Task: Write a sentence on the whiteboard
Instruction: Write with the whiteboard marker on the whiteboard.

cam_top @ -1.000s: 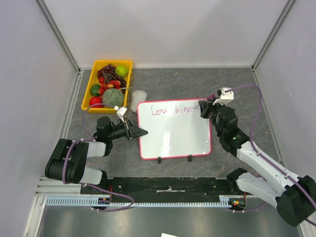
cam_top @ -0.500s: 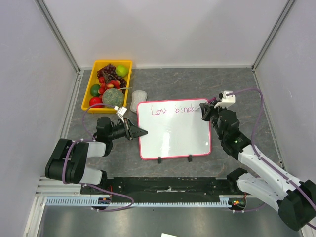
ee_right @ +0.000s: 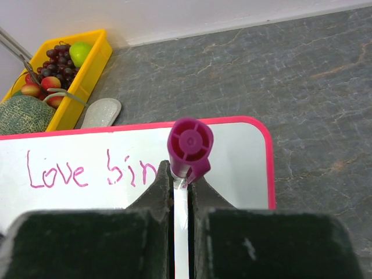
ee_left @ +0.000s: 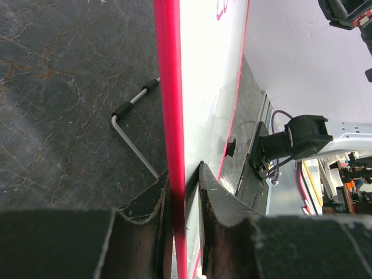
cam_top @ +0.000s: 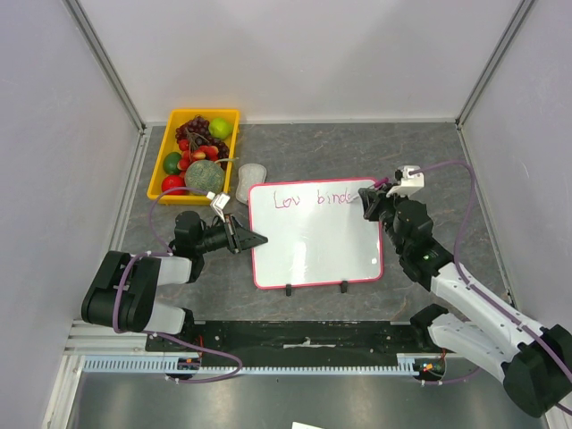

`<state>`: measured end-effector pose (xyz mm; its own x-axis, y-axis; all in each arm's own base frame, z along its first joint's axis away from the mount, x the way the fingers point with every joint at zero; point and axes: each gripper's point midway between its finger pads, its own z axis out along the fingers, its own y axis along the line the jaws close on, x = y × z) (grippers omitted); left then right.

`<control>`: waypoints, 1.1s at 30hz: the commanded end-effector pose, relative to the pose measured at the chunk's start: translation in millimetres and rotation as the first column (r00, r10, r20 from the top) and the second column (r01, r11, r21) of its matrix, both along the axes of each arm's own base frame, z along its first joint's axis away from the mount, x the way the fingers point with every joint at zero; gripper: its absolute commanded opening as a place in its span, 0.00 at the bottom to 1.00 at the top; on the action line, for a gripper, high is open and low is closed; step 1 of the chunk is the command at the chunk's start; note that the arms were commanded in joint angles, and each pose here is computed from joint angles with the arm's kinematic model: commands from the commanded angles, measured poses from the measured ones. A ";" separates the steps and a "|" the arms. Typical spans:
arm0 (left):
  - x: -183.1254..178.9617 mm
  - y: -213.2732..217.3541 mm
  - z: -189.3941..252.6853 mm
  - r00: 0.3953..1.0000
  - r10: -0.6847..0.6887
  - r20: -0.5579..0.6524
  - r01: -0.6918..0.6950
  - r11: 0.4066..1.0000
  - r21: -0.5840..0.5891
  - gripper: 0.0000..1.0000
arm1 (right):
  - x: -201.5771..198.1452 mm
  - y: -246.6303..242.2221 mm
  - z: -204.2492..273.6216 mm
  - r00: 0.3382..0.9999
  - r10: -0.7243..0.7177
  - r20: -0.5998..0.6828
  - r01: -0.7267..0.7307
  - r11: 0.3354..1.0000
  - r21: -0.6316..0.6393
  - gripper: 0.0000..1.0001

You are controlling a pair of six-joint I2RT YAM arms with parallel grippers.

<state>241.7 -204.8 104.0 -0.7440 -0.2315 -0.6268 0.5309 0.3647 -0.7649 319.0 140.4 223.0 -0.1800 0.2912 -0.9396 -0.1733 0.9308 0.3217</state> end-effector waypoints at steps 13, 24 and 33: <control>5.9 2.6 -1.0 0.998 0.021 0.064 -0.023 0.999 0.032 0.02 | -19.6 4.7 52.0 0.994 0.055 0.096 -0.069 0.987 0.147 0.00; 5.6 2.7 -1.2 0.998 0.021 0.063 -0.023 0.999 0.032 0.02 | -27.3 2.6 41.8 0.994 0.075 0.080 -0.084 0.991 0.108 0.00; 6.1 2.6 -1.3 0.998 0.021 0.063 -0.023 0.999 0.032 0.02 | -30.3 5.2 31.9 0.992 0.111 0.056 -0.114 0.992 0.053 0.00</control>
